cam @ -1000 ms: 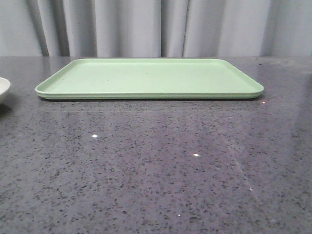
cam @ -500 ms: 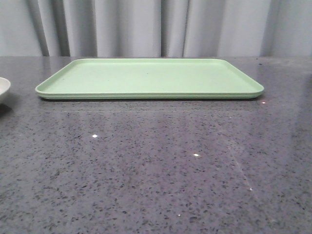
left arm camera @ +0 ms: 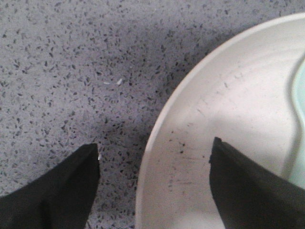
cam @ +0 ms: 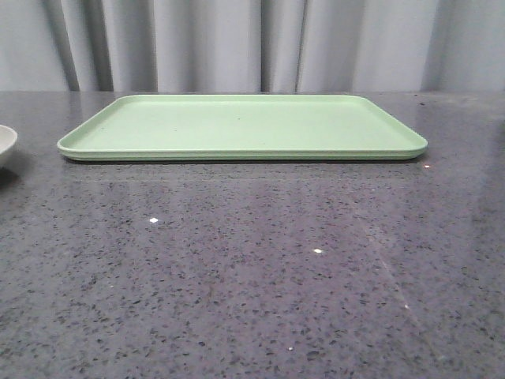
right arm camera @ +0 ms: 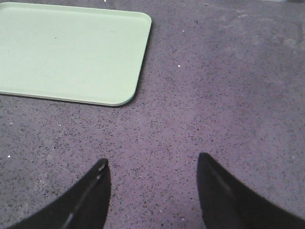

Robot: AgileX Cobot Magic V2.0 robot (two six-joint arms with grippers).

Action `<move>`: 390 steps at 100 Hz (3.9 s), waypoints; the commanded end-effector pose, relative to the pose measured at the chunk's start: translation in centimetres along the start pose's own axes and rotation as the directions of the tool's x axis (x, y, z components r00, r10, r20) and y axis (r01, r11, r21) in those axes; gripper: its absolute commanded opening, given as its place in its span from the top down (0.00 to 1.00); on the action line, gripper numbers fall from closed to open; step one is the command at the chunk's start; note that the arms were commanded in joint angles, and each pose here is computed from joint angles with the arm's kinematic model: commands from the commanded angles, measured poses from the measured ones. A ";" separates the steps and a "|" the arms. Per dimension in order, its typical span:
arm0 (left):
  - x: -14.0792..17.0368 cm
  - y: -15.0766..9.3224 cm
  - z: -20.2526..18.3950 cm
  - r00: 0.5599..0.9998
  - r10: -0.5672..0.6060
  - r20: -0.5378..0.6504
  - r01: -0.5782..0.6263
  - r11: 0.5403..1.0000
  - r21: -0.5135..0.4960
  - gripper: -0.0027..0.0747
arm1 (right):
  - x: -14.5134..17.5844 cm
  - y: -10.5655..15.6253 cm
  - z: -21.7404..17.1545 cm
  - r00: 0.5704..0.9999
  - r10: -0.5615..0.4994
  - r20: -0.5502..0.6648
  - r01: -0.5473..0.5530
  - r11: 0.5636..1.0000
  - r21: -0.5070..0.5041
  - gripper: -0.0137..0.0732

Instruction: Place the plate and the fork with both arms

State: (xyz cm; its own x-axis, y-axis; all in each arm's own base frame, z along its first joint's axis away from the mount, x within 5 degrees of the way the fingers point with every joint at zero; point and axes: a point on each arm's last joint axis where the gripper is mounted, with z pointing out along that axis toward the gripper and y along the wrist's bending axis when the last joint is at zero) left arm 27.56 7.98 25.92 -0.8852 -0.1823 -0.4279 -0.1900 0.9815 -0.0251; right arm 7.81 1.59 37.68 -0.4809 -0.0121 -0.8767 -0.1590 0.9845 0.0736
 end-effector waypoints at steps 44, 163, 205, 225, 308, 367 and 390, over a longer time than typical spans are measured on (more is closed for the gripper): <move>-0.9 0.0 -0.7 0.999 -0.013 0.047 0.013 1.000 0.008 0.53 | -1.4 0.0 -0.4 0.996 -0.002 0.086 0.001 1.000 0.007 0.36; -1.0 2.6 -7.4 0.905 -0.381 0.192 0.293 0.882 0.368 0.99 | -1.5 0.0 -0.4 0.996 -0.002 0.088 0.001 1.000 0.007 0.36; -3.4 0.1 -10.5 0.879 -0.403 0.255 0.216 0.812 0.543 0.99 | -1.5 0.0 -0.4 0.996 -0.002 0.088 0.001 1.000 0.007 0.36; -4.9 -2.9 -9.9 0.891 -0.380 0.246 0.180 0.796 0.578 0.99 | -1.5 0.0 -0.4 0.996 -0.002 0.092 0.001 1.000 0.007 0.36; -10.2 -23.5 -3.1 0.972 -0.182 0.146 0.044 0.757 0.651 0.99 | -1.5 0.0 -0.4 0.996 -0.002 0.092 0.001 1.000 0.007 0.36; -10.0 -24.0 0.8 0.979 -0.180 0.100 0.096 0.827 0.554 0.99 | -1.5 0.0 -0.4 0.996 -0.002 0.091 0.001 1.000 0.007 0.36; -9.8 -24.3 1.0 0.980 -0.175 0.093 0.095 0.826 0.555 0.99 | -1.5 0.0 -0.4 0.996 -0.002 0.092 0.001 1.000 0.007 0.36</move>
State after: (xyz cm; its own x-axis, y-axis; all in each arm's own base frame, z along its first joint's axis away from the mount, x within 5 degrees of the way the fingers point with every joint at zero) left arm 41.68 -13.55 25.82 -0.8579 -0.2942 -0.4212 -0.0485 0.8625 -0.5037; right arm 7.80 1.60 37.68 -0.4818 -0.0114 -0.8762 -0.1596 0.9843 0.0750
